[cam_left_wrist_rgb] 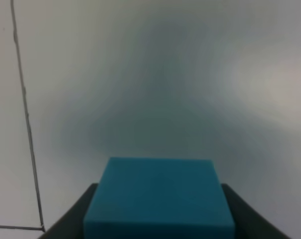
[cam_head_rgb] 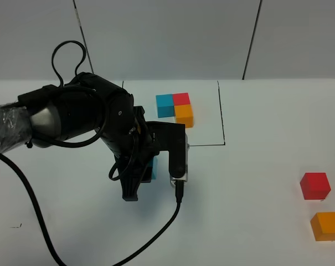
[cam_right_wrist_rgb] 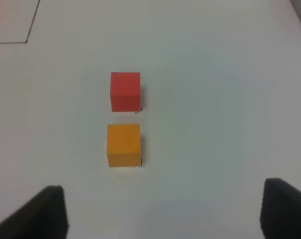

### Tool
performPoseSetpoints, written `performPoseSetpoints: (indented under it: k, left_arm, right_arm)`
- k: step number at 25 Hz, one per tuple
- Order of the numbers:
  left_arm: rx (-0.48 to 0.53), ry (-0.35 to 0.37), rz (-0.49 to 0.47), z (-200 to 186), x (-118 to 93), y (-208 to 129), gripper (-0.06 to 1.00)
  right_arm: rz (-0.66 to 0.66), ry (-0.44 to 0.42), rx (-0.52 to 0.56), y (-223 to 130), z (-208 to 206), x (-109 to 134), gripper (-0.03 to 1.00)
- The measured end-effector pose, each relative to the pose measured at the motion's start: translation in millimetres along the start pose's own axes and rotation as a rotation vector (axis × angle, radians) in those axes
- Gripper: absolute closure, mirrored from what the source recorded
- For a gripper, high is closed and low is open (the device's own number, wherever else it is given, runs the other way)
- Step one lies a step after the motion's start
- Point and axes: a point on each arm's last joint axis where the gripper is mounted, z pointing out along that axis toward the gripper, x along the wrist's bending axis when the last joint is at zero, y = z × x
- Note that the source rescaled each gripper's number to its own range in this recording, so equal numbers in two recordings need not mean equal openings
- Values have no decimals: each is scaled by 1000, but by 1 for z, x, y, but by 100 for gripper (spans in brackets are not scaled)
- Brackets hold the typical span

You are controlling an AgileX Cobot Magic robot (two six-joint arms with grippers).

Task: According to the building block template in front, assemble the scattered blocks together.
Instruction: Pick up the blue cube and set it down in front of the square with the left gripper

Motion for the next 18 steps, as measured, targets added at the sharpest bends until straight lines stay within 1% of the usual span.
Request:
performPoseSetpoints:
  k: [7, 9, 15, 18]
  left_arm:
    - [28, -49, 7, 26, -3, -1, 94]
    - [26, -47, 8, 31, -2, -1, 94]
    - [-1, -7, 9, 37, 2, 2, 94]
    - [-1, -6, 9, 39, 2, 2, 94]
  right_arm:
    - [0, 0, 0, 0, 0, 0, 35]
    - [0, 0, 0, 0, 0, 0, 35]
    - [0, 0, 0, 0, 0, 0, 35]
    - [0, 0, 0, 0, 0, 0, 35]
